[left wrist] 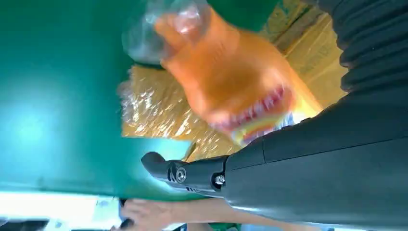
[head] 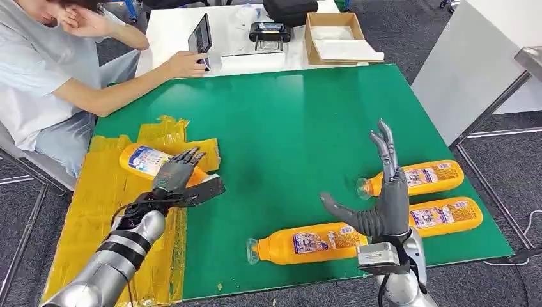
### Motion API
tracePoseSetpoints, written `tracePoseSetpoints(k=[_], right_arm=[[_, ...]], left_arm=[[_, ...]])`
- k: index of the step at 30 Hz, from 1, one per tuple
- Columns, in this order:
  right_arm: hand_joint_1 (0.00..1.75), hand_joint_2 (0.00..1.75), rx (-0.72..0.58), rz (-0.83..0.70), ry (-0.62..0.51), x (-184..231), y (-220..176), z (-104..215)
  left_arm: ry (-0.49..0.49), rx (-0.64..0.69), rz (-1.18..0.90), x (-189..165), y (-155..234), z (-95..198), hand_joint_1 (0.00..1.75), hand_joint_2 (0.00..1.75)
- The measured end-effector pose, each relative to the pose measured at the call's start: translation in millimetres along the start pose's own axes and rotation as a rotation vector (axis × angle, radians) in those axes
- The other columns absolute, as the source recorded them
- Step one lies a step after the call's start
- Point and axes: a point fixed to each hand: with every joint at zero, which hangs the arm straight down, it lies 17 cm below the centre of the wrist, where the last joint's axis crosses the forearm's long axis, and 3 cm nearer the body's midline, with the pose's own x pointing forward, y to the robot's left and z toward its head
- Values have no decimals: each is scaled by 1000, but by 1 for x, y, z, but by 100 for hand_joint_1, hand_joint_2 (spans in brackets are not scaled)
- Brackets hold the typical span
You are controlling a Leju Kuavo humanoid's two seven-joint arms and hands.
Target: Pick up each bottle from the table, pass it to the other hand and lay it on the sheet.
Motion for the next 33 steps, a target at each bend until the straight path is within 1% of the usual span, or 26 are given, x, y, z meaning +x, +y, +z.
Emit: tracePoseSetpoints(k=[6, 7, 9, 10, 14, 17, 21, 24, 28, 33], right_arm=[[0, 175, 15, 13, 8, -5, 2, 3], [0, 175, 34, 20, 20, -8, 5, 4], [0, 175, 127, 50, 65, -20, 19, 11], [0, 175, 154, 61, 77, -24, 23, 15], [0, 175, 216, 82, 85, -33, 31, 25], [0, 175, 309, 86, 86, -36, 44, 40], [0, 175, 415, 116, 100, -44, 55, 60], [0, 175, 541, 160, 126, -54, 69, 84], [0, 175, 698, 166, 135, -61, 84, 117], [0, 175, 770, 181, 138, -67, 85, 137]], left_arm=[[-71, 49, 139, 21, 16, 7, 0, 0], [-104, 49, 189, 28, 16, 10, 0, 0], [-249, 78, 415, 57, 30, 24, 0, 0], [-291, 100, 487, 66, 39, 30, 0, 0], [-365, 133, 583, 81, 55, 46, 0, 0], [-450, 155, 642, 96, 72, 59, 0, 0], [-490, 170, 648, 104, 83, 66, 0, 0], [-508, 179, 658, 108, 88, 68, 0, 0], [-533, 173, 678, 113, 89, 71, 0, 0], [-542, 166, 681, 116, 88, 71, 0, 0]])
